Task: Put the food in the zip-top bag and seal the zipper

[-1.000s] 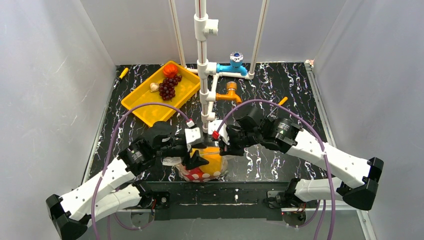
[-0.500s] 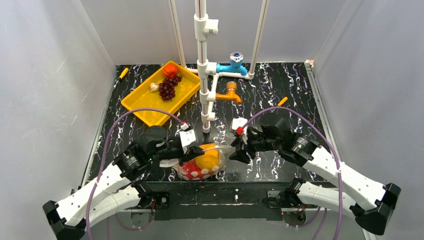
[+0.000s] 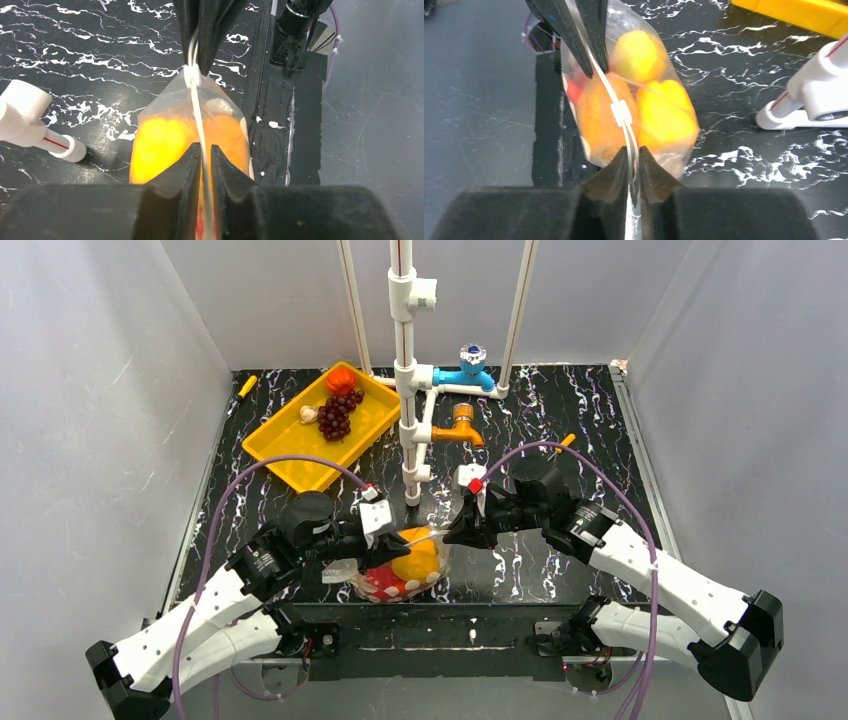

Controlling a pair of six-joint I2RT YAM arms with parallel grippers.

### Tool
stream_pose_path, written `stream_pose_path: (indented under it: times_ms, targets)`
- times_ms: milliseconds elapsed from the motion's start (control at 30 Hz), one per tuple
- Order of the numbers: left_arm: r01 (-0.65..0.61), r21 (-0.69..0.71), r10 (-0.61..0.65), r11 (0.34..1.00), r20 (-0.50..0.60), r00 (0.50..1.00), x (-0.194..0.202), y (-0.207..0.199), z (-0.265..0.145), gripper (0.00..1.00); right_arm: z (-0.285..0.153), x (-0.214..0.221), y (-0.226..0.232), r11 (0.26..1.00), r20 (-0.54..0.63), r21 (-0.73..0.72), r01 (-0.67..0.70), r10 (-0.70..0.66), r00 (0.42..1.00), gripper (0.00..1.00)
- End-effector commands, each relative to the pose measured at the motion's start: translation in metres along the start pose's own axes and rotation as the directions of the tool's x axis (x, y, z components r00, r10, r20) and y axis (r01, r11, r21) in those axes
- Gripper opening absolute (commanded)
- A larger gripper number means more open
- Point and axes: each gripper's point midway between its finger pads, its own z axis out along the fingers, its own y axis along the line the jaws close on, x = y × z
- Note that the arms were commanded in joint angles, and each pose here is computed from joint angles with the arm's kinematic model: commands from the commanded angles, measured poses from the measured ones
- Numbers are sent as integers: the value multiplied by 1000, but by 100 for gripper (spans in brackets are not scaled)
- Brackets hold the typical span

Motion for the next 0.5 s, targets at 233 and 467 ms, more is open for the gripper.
stream_pose_path:
  times_ms: [233, 467]
  targets:
    - [-9, 16, 9, 1000, 14, 1000, -41, 1, 27, 55, -7, -37, 14, 995, 93, -67, 69, -63, 994, 1]
    - [-24, 3, 24, 1000, 1, 1000, -48, 8, 48, 54, -9, -39, 13, 997, 85, -52, 55, -51, 995, 1]
